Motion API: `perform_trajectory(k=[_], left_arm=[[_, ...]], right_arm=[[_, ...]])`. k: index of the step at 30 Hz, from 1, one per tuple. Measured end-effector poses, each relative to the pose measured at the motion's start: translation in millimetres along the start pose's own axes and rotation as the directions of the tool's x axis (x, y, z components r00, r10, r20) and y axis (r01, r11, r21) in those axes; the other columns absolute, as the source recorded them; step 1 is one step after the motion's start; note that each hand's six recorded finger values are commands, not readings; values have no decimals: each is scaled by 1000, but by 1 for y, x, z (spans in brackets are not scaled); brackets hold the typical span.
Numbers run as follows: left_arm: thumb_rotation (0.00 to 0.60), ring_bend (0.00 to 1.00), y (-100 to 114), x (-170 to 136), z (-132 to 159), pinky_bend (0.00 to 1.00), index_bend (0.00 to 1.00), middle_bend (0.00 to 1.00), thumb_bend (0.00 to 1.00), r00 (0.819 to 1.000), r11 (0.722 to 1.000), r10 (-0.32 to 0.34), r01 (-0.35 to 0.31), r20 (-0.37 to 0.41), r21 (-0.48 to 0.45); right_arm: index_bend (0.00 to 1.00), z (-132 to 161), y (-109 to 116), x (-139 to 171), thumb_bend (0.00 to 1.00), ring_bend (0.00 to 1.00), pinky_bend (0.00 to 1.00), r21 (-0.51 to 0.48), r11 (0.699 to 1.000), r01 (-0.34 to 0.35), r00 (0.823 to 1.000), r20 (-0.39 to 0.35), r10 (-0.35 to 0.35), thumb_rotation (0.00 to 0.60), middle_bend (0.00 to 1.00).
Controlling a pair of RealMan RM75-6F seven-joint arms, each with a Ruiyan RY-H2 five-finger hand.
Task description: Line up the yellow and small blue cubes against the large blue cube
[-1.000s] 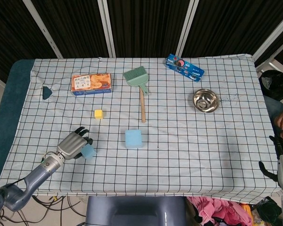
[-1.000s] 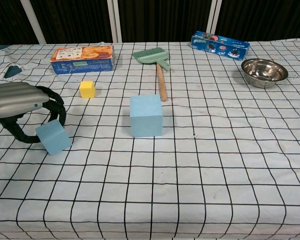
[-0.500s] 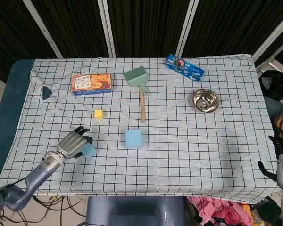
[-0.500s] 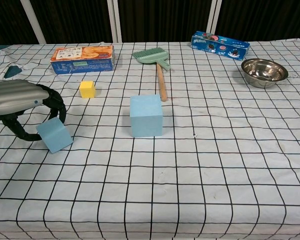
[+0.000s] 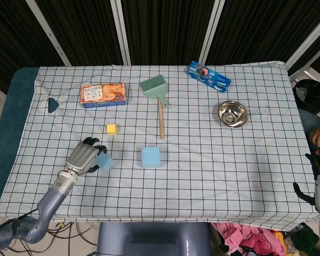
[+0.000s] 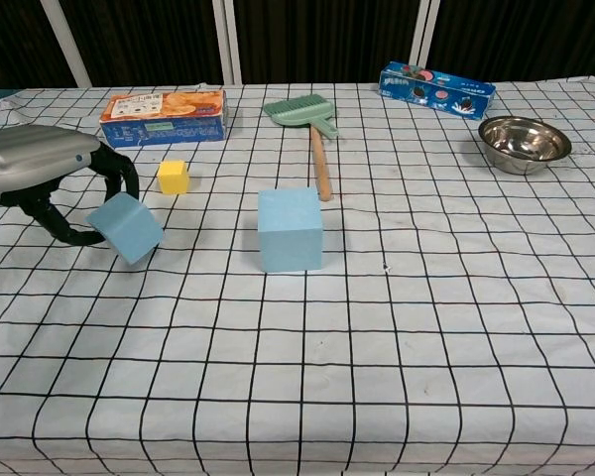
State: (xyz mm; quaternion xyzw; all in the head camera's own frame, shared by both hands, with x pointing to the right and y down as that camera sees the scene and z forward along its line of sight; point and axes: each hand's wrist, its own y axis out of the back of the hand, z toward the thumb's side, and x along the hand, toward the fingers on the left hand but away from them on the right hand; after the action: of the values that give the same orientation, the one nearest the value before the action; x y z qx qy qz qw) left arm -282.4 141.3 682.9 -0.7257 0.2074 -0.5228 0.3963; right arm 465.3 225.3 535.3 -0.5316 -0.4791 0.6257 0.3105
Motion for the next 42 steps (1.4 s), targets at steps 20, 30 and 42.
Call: perform_trajectory(k=[20,30,42], left_arm=[[600,254,16,38,50,286,475,564,279,960,988,-126,98,-251,-121],[600,293,20,46,61,344,473,593,270,952,984,-145,111,-268,-138],[600,329,12,51,77,374,474,614,258,937,969,-178,114,-302,-218]], right_arm=[[121,0,-1,0,234,263,172,10,1000,0,1000,4,0,600,108],[121,1,-3,-1,233,263,172,16,1000,-2,1000,0,2,600,108],[121,-1,-2,-1,233,263,172,11,1000,2,1000,6,-2,600,108]])
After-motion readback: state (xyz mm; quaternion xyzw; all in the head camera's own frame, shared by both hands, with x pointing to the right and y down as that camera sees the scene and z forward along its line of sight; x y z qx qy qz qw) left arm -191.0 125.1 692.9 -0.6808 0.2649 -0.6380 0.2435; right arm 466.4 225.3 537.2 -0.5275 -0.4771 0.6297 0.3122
